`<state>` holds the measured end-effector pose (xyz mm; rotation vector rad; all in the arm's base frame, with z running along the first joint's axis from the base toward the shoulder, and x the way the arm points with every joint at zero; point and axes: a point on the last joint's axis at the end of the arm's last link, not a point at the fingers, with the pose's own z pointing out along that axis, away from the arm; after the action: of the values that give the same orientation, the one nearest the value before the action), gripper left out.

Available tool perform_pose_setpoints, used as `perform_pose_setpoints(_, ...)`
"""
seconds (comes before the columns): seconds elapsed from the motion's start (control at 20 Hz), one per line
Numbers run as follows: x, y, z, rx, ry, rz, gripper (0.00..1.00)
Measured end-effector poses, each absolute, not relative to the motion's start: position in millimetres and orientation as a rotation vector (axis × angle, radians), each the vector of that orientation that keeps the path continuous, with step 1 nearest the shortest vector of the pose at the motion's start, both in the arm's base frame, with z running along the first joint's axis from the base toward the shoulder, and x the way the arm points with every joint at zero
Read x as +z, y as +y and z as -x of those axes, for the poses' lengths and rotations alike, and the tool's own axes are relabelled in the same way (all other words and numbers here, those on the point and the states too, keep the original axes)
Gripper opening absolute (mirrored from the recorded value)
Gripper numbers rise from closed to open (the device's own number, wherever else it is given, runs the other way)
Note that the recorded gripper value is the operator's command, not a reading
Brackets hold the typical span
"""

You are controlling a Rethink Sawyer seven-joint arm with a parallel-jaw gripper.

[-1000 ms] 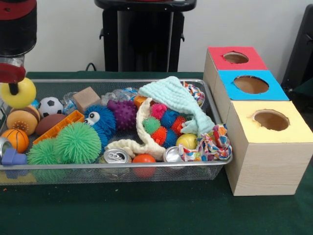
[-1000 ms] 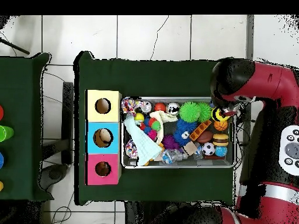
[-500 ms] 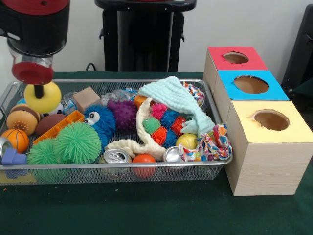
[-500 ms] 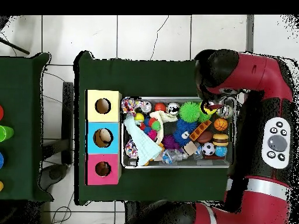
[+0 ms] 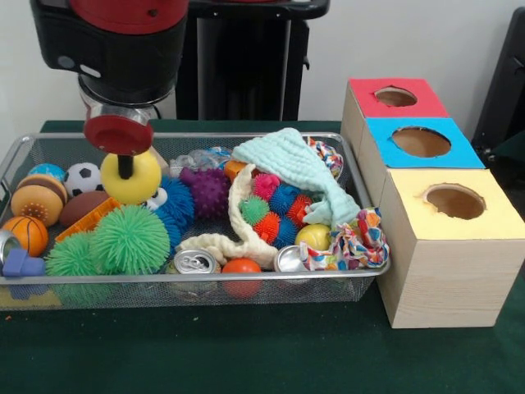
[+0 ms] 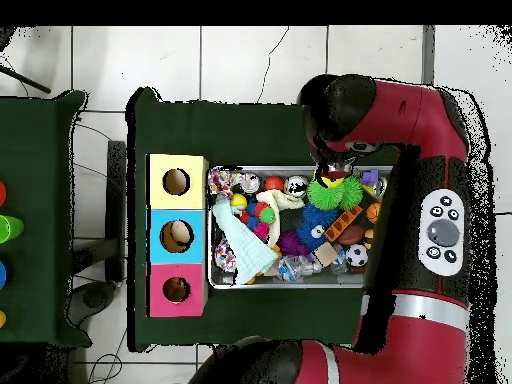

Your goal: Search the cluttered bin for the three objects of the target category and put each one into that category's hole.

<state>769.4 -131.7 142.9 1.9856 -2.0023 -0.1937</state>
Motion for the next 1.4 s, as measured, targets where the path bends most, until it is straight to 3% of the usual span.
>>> perform_pose_setpoints(1.4,152,-143,-763,-0.204,-2.051,-1.929,0.00)
